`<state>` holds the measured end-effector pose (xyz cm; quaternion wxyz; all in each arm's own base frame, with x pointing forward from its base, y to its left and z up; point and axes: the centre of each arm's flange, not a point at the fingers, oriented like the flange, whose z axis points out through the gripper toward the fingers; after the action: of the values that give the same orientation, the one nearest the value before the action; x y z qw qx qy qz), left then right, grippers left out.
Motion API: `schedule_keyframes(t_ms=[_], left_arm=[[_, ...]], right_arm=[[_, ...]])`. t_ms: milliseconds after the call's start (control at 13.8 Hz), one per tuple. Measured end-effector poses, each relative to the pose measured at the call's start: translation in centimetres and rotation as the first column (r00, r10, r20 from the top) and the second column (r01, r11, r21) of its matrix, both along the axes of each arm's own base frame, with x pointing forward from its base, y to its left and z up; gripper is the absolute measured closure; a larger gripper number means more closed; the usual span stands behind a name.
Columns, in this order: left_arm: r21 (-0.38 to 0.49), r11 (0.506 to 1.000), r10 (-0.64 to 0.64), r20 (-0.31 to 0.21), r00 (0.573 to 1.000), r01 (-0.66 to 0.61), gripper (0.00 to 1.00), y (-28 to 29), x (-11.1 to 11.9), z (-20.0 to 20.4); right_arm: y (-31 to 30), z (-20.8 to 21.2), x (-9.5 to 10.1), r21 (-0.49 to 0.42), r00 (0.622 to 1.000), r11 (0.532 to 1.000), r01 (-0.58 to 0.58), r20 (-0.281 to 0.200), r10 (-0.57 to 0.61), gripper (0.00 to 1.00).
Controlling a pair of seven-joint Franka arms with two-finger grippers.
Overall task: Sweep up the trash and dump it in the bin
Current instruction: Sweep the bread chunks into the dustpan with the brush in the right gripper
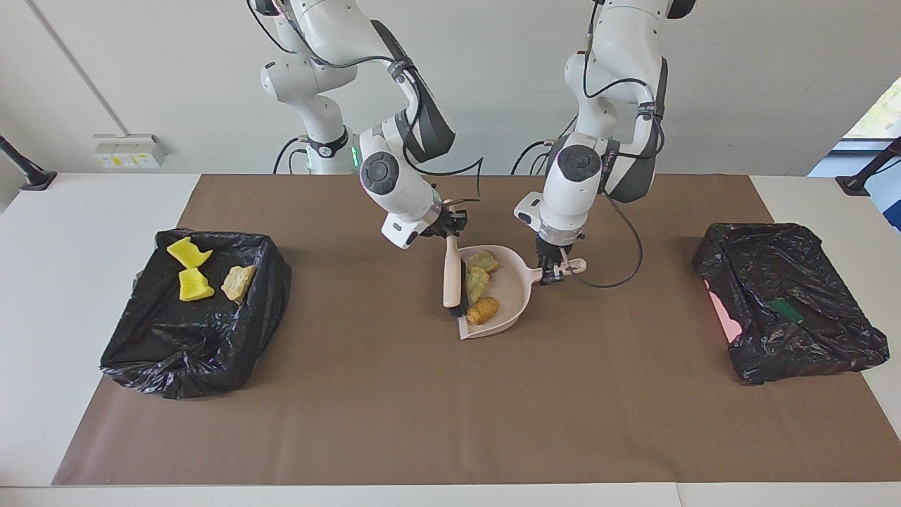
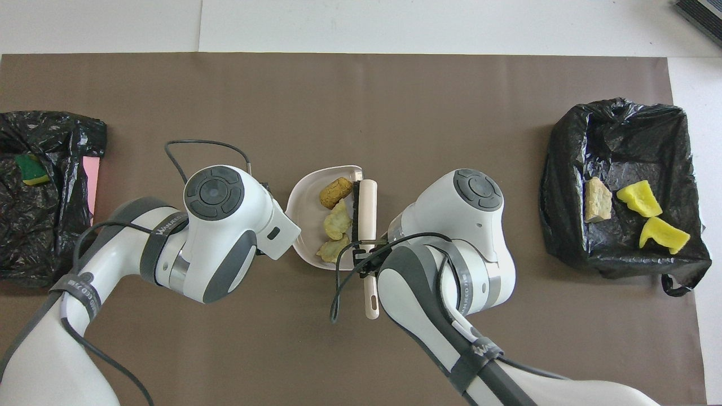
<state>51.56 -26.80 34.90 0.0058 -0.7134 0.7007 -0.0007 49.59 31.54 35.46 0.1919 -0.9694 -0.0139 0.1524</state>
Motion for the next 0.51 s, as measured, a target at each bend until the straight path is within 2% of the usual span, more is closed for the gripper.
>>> schedule_keyframes(t_ms=[145,290,362,507], left_arm=[[0.001,1.000,0.006,-0.001,1.000,-0.006,0.67,0.6,0.1,0.0],[0.001,1.000,0.002,-0.001,1.000,-0.002,0.67,2.1,0.8,0.0],[0.001,1.000,-0.007,-0.001,1.000,0.007,0.67,3.1,1.3,0.0],[0.002,1.000,-0.007,0.001,1.000,0.007,0.67,5.1,2.2,0.1]], right_arm=[[-0.3,1.4,0.1,-0.015,0.999,0.999,-0.032,-0.029,0.032,0.74],[-1.7,3.3,-0.6,-0.147,0.996,0.987,-0.070,-0.061,0.062,0.74],[-2.1,4.9,-1.6,-0.232,0.996,0.970,-0.067,-0.080,0.049,0.74],[-2.0,7.3,-4.2,-0.326,0.993,0.943,-0.074,-0.113,0.039,0.74]])
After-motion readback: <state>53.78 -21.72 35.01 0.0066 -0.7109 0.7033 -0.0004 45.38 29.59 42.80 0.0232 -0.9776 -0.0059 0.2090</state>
